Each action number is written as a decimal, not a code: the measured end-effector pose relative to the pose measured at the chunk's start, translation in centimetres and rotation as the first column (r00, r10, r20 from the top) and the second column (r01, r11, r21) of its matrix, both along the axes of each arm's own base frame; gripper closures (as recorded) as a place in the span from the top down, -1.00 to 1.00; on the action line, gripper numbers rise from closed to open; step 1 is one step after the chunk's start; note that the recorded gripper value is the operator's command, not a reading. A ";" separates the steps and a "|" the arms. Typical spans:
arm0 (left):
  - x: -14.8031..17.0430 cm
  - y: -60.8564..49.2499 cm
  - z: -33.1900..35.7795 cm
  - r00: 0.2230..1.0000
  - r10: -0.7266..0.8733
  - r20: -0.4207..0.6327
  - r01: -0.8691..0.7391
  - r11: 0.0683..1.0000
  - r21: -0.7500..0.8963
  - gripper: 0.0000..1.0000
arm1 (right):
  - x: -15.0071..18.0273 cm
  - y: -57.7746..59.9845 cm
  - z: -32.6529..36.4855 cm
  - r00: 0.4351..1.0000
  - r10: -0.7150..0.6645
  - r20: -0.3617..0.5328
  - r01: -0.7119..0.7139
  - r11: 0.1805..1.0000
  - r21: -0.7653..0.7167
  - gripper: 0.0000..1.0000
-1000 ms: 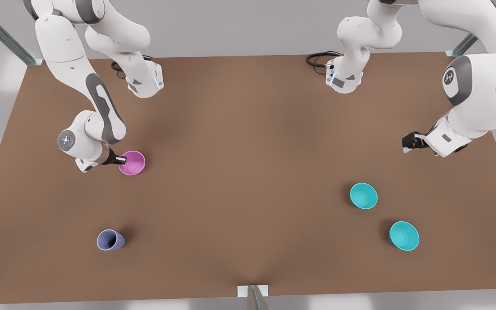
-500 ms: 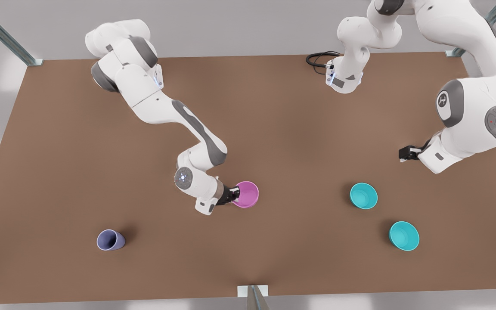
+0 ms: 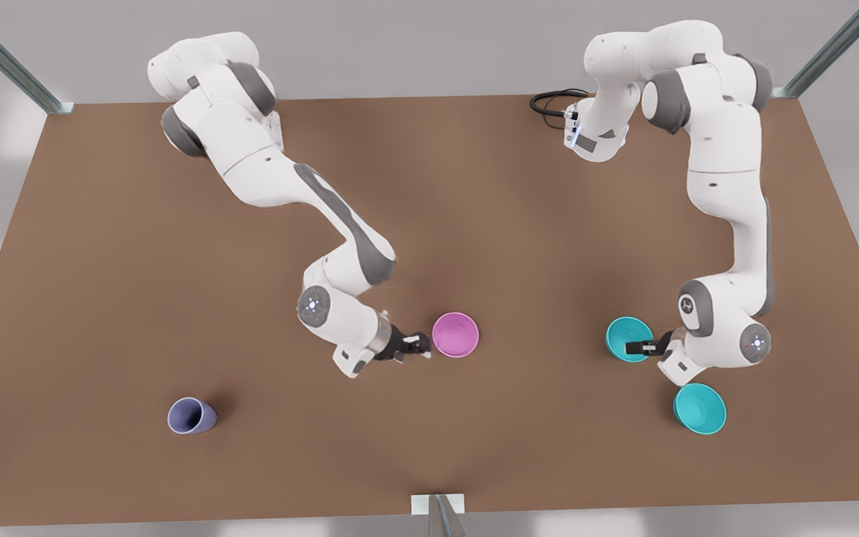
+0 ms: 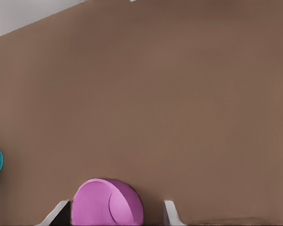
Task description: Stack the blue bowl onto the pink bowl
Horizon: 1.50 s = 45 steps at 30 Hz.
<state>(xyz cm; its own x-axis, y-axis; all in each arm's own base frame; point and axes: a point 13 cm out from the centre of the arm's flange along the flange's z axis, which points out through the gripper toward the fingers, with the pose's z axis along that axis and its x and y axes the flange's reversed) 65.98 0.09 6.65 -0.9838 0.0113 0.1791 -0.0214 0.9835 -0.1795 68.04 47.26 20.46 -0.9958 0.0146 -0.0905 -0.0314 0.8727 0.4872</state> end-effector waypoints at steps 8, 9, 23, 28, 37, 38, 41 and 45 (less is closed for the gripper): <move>0.8 0.7 0.3 0.998 -0.010 0.057 0.010 1.000 0.009 -0.04 | 2.1 -43.1 21.0 0.974 -0.225 -0.028 0.195 0.897 -0.397 1.00; 0.7 0.7 0.4 0.998 -0.013 0.057 0.013 1.000 0.007 -0.25 | -0.3 -46.1 24.2 0.972 -0.233 -0.033 0.195 0.875 -0.442 1.00; 0.8 0.1 1.4 0.998 -0.015 0.055 0.015 1.000 -0.002 -0.57 | -16.4 -50.1 30.5 0.949 -0.120 -0.291 -0.072 0.816 -0.573 1.00; 3.7 -3.8 5.6 0.993 -0.033 0.112 0.036 0.999 -0.027 -0.57 | -15.9 -49.9 29.0 0.946 -0.075 -0.315 -0.122 0.819 -0.561 1.00; 2.5 -32.3 13.4 0.974 -0.165 0.154 0.187 0.973 -0.138 -0.57 | -15.5 -50.8 28.3 0.946 -0.042 -0.323 -0.151 0.822 -0.549 1.00; 1.5 -34.1 13.4 0.977 -0.163 0.141 0.183 0.973 -0.138 -0.57 | -15.5 -50.7 28.2 0.946 -0.037 -0.324 -0.156 0.822 -0.548 1.00; -0.5 -37.4 11.8 0.987 -0.130 0.095 0.142 0.981 -0.129 -0.57 | -15.4 -50.6 27.9 0.944 -0.024 -0.329 -0.169 0.822 -0.544 1.00; -1.1 -39.1 9.5 0.997 -0.045 0.067 0.053 0.992 -0.118 -0.57 | -15.3 -50.7 27.6 0.942 -0.014 -0.336 -0.180 0.823 -0.538 1.00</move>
<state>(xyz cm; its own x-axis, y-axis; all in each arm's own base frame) 64.92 -39.04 16.18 -0.9909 0.0773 0.1098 0.0417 0.9544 -0.2955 52.72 -3.47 48.06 -0.9662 -0.0253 0.2565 -0.0481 0.9954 -0.0828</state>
